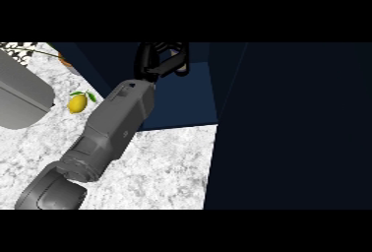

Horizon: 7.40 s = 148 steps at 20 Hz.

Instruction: Pick up the wine, place it into the cabinet and close the cabinet

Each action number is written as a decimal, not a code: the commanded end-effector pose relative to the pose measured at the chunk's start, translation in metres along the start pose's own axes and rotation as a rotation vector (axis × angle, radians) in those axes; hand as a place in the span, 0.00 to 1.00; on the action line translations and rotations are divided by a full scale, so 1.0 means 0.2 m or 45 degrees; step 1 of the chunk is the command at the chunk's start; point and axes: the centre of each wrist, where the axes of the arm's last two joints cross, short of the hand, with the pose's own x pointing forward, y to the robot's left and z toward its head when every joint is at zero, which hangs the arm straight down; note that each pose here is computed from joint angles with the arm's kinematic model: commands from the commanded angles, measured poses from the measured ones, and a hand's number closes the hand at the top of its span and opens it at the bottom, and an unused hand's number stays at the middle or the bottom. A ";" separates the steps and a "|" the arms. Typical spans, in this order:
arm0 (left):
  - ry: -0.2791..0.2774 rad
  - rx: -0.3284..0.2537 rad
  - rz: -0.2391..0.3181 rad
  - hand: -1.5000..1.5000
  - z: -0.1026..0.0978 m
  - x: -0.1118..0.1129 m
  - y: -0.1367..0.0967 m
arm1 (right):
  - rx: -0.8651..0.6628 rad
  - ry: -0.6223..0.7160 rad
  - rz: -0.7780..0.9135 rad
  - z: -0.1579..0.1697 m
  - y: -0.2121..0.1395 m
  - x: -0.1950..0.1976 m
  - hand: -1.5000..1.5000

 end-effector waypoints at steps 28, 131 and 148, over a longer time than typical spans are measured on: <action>0.073 -0.272 0.398 0.00 0.34 -0.13 -0.11 | -0.105 0.003 -0.057 0.07 -0.03 0.19 0.00; -0.056 -0.094 0.347 0.00 1.16 0.25 1.41 | 0.426 0.222 -0.227 -1.37 0.56 -0.22 1.00; -0.054 -0.127 0.343 0.00 1.11 0.29 1.42 | 0.314 0.224 -0.059 -1.57 0.23 -0.45 1.00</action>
